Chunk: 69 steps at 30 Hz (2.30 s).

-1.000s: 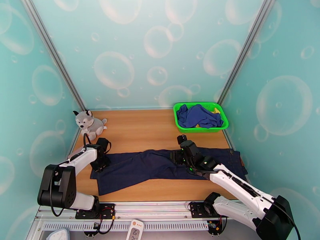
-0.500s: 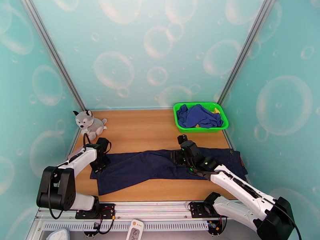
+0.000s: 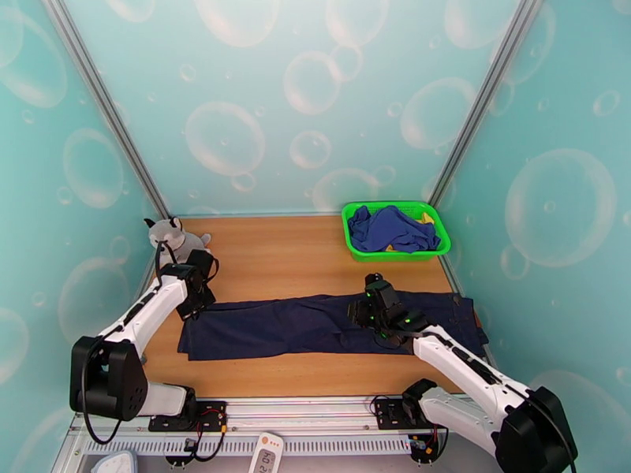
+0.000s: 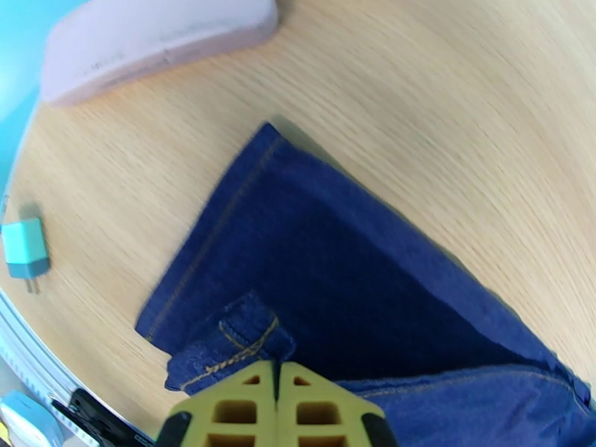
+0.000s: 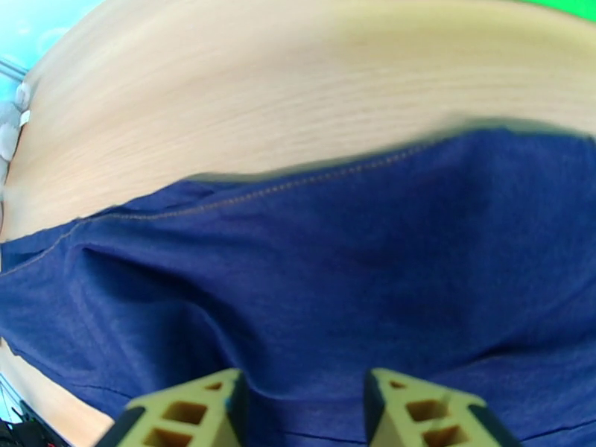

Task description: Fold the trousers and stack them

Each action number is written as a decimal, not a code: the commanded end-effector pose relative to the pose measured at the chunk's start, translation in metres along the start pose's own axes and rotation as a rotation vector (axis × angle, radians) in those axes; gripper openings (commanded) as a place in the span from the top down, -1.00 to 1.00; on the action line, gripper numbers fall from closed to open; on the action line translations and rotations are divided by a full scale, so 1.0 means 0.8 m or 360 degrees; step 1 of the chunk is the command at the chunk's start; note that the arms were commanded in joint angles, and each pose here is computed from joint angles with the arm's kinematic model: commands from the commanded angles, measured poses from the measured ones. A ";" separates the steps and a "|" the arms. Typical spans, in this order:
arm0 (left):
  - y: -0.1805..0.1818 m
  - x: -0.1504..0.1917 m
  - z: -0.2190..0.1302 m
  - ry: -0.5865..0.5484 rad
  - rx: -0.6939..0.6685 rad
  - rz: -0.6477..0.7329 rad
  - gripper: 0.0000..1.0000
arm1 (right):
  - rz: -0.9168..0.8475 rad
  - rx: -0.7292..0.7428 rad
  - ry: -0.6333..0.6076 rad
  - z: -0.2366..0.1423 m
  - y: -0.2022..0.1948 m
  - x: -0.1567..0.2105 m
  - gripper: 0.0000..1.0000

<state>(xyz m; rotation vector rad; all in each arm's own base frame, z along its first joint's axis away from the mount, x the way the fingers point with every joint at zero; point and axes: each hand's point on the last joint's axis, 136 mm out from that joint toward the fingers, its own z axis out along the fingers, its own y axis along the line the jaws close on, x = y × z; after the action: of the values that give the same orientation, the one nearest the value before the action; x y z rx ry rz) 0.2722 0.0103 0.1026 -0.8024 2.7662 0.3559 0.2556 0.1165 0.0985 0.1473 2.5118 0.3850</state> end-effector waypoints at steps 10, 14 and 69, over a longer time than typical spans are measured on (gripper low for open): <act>-0.016 -0.062 0.006 -0.0197 -0.0116 0.0004 1.00 | 0.0079 -0.0102 -0.0047 -0.010 0.013 -0.008 0.07; -0.024 -0.063 0.021 -0.0186 -0.0130 0.0039 1.00 | 0.0107 -0.0070 -0.0031 -0.003 0.006 -0.001 0.07; 0.016 0.052 0.039 -0.0181 0.0529 -0.0649 -0.48 | 0.1138 0.0053 -0.0215 -0.018 -0.161 -0.009 -0.21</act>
<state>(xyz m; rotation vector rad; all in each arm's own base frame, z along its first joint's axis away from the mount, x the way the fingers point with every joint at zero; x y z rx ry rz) 0.2334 0.0026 0.0381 -1.2325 2.4225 -0.1519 0.2446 -0.0147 0.0679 1.0953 2.2597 0.6012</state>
